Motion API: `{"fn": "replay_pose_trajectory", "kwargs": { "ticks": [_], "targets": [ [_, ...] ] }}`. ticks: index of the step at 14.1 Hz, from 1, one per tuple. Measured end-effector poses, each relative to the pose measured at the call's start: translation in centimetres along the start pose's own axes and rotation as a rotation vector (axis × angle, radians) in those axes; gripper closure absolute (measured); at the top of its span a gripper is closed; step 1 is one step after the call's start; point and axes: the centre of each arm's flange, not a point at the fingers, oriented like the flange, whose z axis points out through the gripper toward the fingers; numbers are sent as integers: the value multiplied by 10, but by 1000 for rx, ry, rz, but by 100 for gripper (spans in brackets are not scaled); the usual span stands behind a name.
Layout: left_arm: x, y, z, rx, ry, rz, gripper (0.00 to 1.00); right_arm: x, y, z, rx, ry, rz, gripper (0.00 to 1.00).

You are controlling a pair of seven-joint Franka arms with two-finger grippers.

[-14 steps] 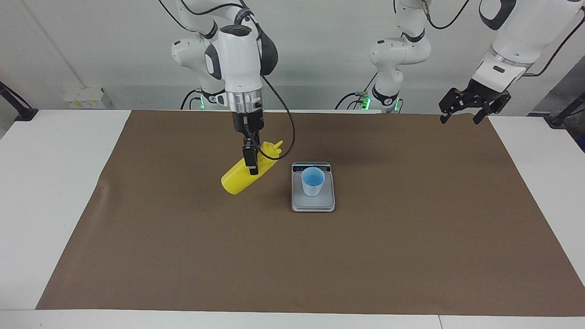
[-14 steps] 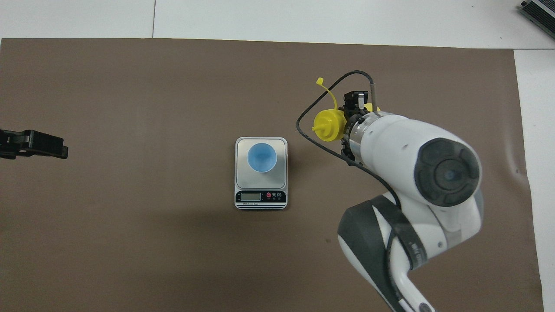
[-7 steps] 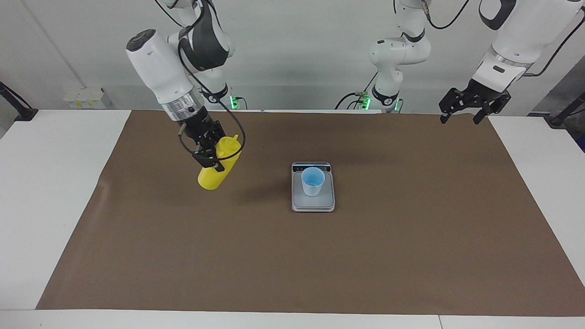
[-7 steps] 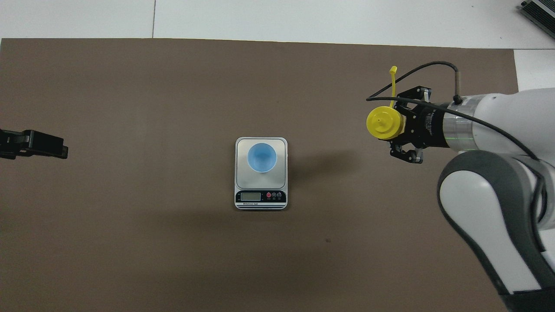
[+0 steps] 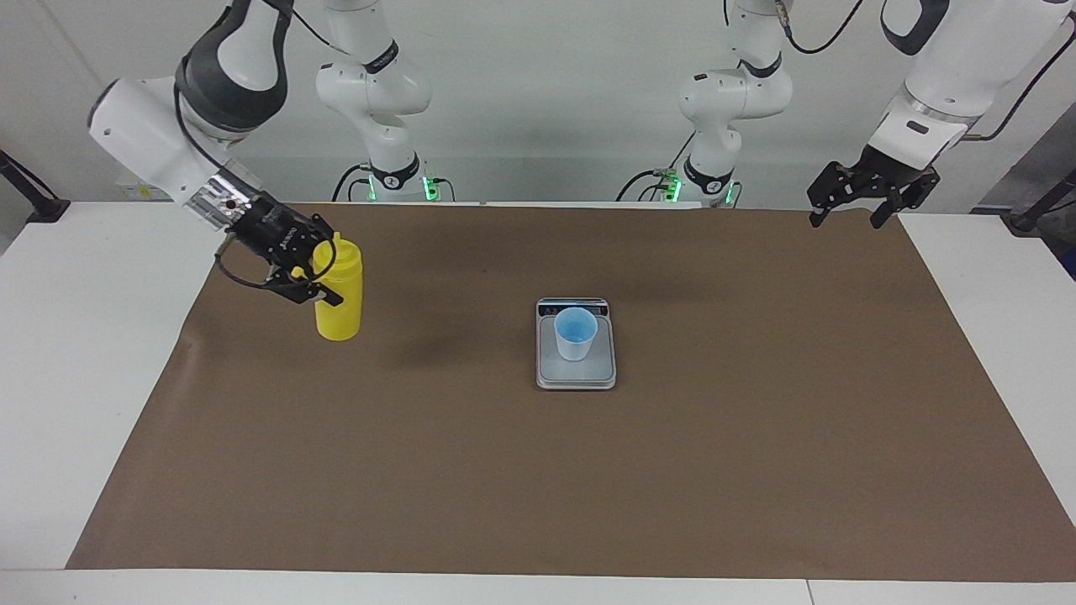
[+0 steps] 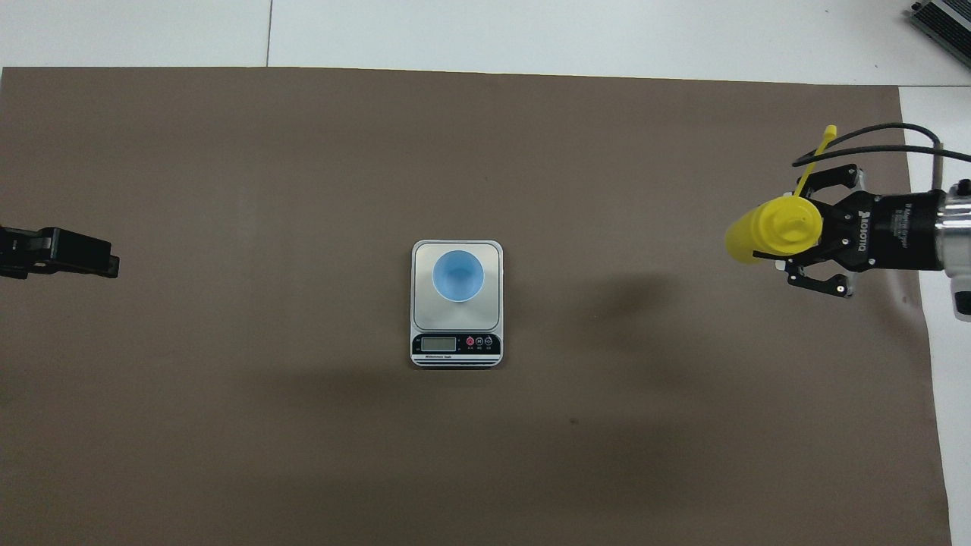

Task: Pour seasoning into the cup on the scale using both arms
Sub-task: 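Lower the yellow bottle onto the table with the right gripper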

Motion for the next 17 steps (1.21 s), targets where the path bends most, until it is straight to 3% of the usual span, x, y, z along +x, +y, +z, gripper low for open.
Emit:
{"fn": "replay_pose_trajectory", "kwargs": {
  "ticks": [3,5,17],
  "targets": [
    [0,0,0,0,0,0,0,73,8,-3,-34,-120,5,45],
    [0,0,0,0,0,0,0,103,8,7,-43,-166,1,45],
    [0,0,0,0,0,0,0,186,10,66,-99,-231,49,45]
  ]
}}
